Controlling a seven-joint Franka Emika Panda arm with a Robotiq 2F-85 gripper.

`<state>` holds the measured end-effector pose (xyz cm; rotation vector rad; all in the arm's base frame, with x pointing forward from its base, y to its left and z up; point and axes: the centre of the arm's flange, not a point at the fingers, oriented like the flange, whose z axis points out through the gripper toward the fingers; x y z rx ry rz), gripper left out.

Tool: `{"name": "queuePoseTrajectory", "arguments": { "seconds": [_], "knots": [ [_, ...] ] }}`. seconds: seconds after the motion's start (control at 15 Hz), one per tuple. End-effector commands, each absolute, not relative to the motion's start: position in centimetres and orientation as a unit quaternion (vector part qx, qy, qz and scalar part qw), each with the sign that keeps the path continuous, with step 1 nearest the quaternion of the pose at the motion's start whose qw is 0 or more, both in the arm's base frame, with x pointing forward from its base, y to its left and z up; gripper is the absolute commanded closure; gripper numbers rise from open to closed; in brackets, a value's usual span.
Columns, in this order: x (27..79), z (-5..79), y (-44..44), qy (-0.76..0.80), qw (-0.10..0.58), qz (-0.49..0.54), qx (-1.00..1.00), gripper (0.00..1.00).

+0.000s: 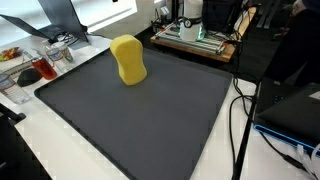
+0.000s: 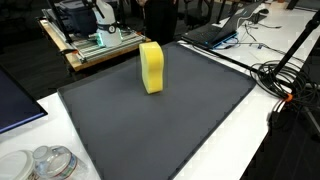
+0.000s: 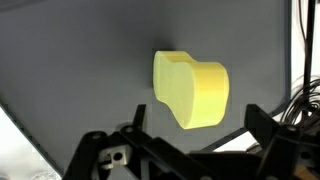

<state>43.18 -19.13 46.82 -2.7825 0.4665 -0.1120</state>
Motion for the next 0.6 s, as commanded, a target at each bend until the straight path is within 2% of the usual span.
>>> {"name": "queuePoseTrajectory", "arguments": {
  "seconds": [0.0, 0.53],
  "knots": [
    [45.8, 46.4, -23.7, 0.164, 0.204, -0.021, -0.965, 0.0],
    [50.5, 42.1, -28.1, 0.162, 0.207, 0.062, -0.963, 0.0]
  ]
}}
